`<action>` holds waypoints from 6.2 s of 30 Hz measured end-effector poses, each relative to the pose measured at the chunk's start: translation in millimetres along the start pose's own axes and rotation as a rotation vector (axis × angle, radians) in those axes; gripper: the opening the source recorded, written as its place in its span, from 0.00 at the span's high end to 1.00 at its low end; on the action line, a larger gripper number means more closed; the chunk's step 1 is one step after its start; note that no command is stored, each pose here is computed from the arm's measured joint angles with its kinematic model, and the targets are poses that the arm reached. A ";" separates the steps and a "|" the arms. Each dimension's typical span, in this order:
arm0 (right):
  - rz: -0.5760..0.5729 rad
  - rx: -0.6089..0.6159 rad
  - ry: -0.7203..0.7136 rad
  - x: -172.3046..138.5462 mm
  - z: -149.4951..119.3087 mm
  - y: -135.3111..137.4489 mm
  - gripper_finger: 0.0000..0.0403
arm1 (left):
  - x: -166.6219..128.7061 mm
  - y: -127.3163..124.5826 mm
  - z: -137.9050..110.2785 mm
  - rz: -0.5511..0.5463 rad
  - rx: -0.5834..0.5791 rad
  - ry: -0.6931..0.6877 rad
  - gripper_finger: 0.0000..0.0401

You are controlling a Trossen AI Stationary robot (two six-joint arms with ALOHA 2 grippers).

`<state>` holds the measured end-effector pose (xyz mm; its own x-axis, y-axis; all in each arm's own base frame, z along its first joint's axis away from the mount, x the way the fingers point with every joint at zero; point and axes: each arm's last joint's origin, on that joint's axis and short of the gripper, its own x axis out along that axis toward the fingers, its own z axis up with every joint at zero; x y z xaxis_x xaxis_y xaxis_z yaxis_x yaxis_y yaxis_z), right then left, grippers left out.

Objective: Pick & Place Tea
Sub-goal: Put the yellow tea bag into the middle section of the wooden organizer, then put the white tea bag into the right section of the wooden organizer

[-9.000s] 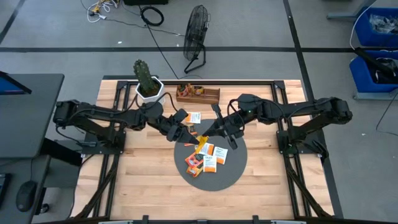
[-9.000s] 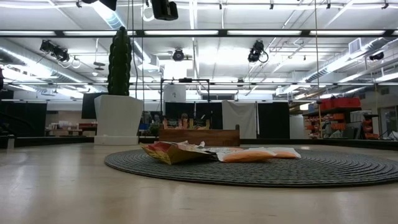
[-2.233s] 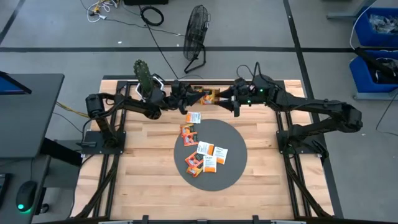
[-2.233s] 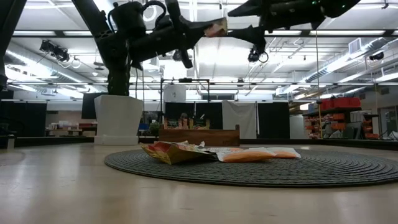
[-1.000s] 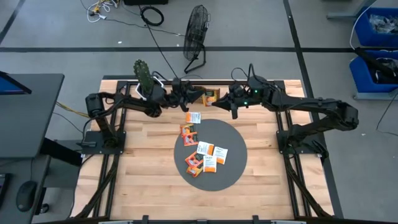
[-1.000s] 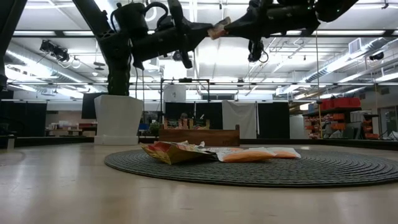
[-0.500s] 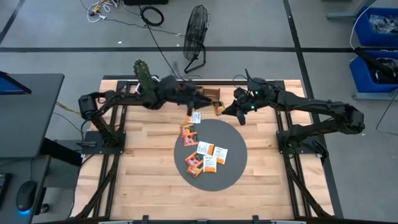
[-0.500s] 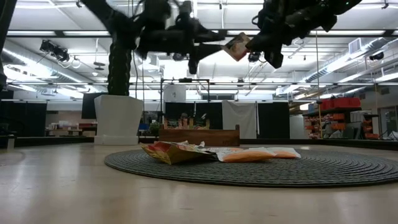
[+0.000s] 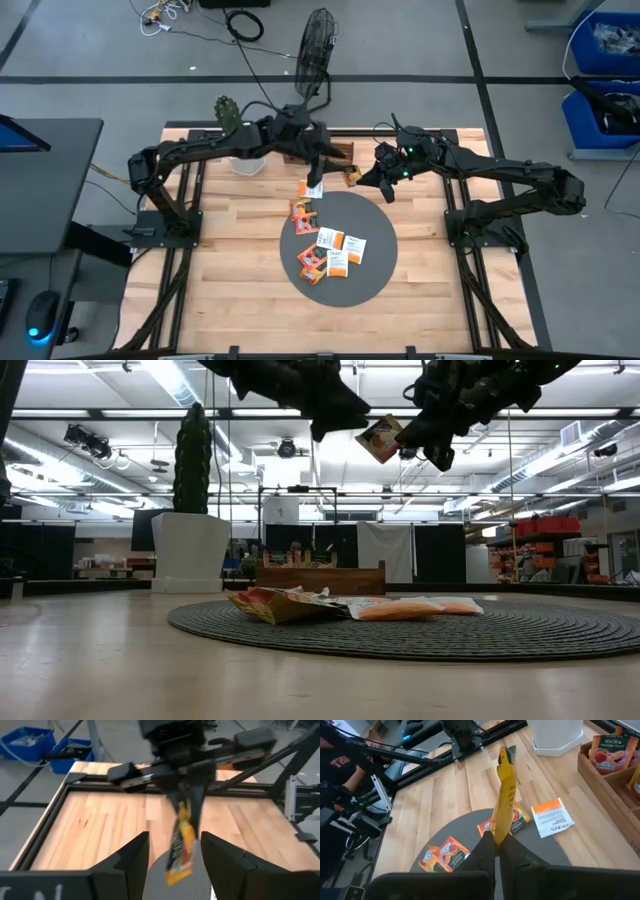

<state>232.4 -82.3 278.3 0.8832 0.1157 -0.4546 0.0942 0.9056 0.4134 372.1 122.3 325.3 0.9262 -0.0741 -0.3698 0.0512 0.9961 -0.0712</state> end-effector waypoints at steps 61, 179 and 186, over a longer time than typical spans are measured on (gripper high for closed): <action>0.086 0.034 -0.056 -25.6 2.5 25.7 0.47 | -6.0 58.4 -45.8 0.244 0.238 0.342 1.00; -0.177 -0.153 0.317 103.1 -170.7 46.8 0.50 | 11.9 -146.4 0.8 0.685 -0.231 0.327 0.56; -0.189 -0.150 0.349 109.7 -179.6 45.6 0.51 | 11.8 -146.2 0.7 0.686 -0.229 0.329 0.56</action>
<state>251.0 45.0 105.6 0.6460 0.0495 -0.7618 0.1494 0.9704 0.1897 375.8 -24.2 331.9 0.5635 0.5069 -0.6523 -0.6018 0.7928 0.0961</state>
